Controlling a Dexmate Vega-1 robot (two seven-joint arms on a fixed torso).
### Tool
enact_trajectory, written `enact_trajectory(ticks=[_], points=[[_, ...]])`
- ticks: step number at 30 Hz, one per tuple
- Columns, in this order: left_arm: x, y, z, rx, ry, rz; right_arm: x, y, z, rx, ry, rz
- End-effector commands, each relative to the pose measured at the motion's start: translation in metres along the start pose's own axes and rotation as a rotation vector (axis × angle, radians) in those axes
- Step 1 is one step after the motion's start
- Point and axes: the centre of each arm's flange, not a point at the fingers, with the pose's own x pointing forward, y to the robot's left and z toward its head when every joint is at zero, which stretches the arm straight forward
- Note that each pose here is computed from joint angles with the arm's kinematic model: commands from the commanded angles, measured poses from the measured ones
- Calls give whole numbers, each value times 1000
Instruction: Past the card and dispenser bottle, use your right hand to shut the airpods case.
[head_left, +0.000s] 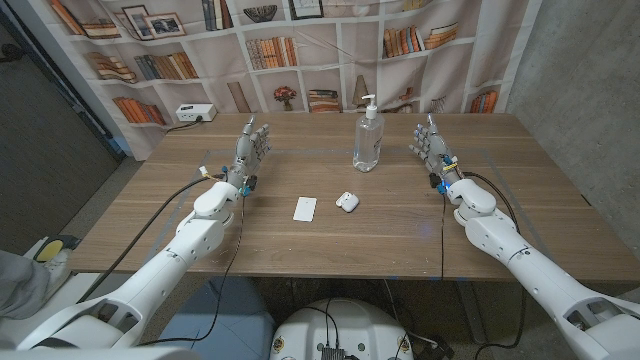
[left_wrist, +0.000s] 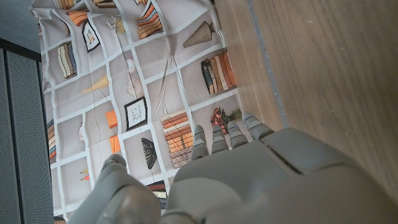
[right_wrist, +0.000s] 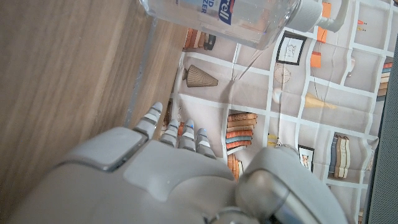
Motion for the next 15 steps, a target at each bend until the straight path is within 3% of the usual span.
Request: enact_trajectory(ticks=[1, 15], points=[[-2, -1, 1, 0, -1, 3, -2, -1, 2, -4, 5, 4], [-12, 1, -2, -9, -8, 1, -13, 8, 9, -31, -16, 6]])
